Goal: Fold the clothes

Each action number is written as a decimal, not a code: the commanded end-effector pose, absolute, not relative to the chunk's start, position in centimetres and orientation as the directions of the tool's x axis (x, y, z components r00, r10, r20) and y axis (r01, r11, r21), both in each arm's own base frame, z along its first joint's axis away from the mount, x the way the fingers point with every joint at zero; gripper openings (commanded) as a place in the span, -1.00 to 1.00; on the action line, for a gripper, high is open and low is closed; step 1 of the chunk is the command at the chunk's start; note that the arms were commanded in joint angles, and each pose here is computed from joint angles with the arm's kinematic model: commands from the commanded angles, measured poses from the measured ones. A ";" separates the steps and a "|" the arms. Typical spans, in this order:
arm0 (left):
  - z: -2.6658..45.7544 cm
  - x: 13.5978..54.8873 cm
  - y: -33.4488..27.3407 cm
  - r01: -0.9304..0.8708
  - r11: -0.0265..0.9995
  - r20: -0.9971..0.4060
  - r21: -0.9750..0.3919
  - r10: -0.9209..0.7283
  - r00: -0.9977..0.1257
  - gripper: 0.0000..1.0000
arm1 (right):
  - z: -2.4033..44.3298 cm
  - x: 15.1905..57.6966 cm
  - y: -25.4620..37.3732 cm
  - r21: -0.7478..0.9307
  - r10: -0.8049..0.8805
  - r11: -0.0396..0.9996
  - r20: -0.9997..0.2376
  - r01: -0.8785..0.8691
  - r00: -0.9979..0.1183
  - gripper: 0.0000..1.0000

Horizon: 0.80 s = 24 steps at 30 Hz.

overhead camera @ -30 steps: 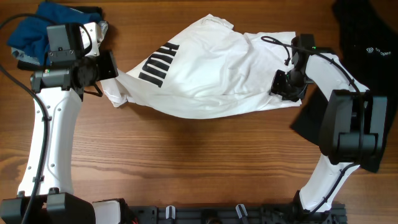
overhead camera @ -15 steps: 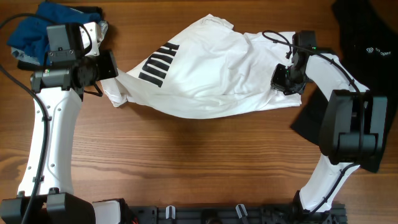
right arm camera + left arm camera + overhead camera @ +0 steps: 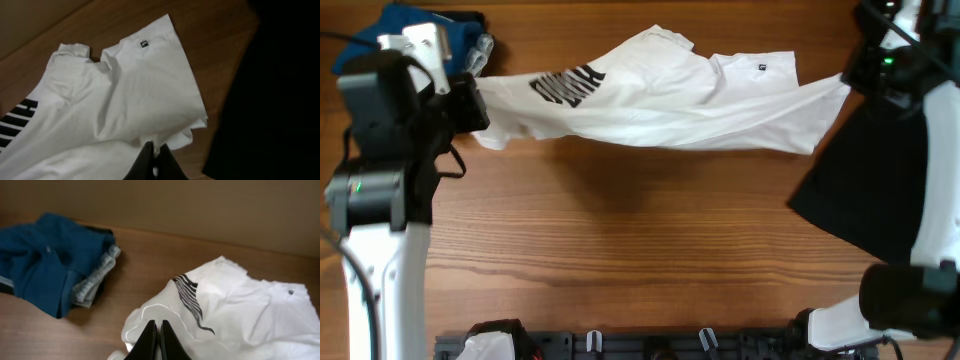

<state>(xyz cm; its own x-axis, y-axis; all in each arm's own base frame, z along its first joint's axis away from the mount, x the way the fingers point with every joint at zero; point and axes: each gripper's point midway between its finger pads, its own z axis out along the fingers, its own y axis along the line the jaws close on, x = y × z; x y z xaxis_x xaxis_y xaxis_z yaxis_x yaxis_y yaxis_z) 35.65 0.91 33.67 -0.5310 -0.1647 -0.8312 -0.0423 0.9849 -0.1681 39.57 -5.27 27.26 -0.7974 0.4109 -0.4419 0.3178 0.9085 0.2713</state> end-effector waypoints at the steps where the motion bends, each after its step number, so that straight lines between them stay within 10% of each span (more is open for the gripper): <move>1: 37.6 33.5 0.9 -0.037 0.986 -0.887 -0.165 -0.165 -0.430 -0.92 | 29.4 38.7 -5.8 0.267 0.389 0.919 -0.494 0.291 -0.778 -0.92; 7: 35.5 32.8 0.7 -0.072 0.973 -0.833 -0.217 -0.224 -0.506 -0.92 | 29.6 38.4 -6.0 0.266 0.395 0.917 -0.497 0.297 -0.773 -0.92; 24: 7.2 42.3 0.0 -0.209 0.958 -0.268 -0.197 -0.257 -0.928 -0.78 | 18.9 42.4 -3.1 0.254 0.327 0.932 -0.282 0.259 -0.902 -0.91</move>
<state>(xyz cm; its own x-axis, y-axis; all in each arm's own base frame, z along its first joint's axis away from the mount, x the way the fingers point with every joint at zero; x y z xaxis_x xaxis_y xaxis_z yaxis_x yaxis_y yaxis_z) 41.14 0.89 9.09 -0.9234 -0.2625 -0.2801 -0.2173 0.9589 -0.1824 42.00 -4.52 20.55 -0.8755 0.3645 -0.3173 0.2952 0.9232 0.2459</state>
